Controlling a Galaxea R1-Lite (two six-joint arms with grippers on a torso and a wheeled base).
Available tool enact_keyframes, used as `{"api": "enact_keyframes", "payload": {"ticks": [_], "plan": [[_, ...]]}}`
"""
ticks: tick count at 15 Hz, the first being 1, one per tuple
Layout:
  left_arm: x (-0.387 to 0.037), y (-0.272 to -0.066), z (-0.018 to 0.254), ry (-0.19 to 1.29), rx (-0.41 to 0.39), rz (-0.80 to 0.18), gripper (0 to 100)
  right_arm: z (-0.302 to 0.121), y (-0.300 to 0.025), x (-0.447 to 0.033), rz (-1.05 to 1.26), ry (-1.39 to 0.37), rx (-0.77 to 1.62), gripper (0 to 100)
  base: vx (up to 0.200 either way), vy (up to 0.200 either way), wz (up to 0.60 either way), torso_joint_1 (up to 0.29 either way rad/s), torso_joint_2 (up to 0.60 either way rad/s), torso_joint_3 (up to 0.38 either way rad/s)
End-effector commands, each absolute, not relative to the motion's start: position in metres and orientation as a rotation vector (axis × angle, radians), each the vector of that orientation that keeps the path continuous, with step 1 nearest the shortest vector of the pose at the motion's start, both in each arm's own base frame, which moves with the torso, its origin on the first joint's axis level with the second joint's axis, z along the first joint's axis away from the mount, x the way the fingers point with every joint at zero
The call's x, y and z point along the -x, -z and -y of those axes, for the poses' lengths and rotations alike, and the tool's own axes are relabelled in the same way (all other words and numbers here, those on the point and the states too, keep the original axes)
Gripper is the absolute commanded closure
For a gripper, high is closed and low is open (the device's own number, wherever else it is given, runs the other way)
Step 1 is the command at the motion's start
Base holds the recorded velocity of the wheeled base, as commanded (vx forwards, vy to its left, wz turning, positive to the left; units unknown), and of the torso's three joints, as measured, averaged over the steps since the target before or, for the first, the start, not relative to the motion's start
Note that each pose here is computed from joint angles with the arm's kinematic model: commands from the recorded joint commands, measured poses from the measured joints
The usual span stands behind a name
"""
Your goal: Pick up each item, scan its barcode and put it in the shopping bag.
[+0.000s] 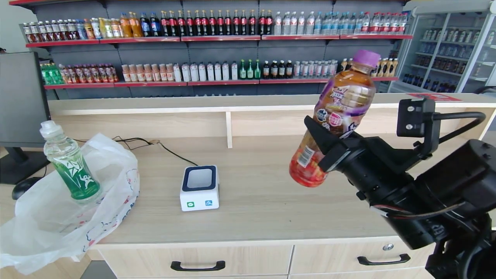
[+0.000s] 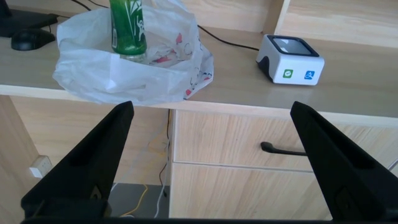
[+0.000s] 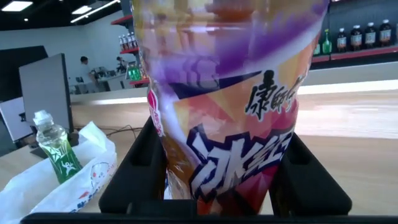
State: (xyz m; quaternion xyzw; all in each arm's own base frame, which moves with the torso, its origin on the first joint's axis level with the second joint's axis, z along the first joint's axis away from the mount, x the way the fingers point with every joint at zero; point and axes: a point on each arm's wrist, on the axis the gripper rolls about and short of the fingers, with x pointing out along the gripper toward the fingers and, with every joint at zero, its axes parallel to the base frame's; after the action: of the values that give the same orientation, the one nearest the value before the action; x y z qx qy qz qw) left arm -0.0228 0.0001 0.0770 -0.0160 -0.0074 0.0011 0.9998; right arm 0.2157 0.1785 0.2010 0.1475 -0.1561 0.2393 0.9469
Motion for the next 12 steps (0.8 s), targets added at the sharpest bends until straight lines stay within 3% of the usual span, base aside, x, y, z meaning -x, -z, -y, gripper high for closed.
{"api": "enact_keyframes", "payload": {"ticks": [1, 6, 12], "plan": [[0.023, -0.077, 0.0, -0.003, 0.031, 0.015, 0, -0.179, -0.216, -0.208, 0.365, -0.509, -0.336, 100, 0.0, 0.0, 0.0, 0.0, 0.0, 0.0], [0.023, -0.077, 0.0, -0.003, 0.028, 0.014, 0, -0.19, -0.222, -0.166, 0.329, -0.67, -0.454, 100, 0.0, 0.0, 0.0, 0.0, 0.0, 0.0], [0.023, -0.077, 0.0, -0.003, 0.026, 0.012, 0, -0.179, -0.226, -0.147, 0.312, -0.72, -0.537, 100, 0.0, 0.0, 0.0, 0.0, 0.0, 0.0]]}}
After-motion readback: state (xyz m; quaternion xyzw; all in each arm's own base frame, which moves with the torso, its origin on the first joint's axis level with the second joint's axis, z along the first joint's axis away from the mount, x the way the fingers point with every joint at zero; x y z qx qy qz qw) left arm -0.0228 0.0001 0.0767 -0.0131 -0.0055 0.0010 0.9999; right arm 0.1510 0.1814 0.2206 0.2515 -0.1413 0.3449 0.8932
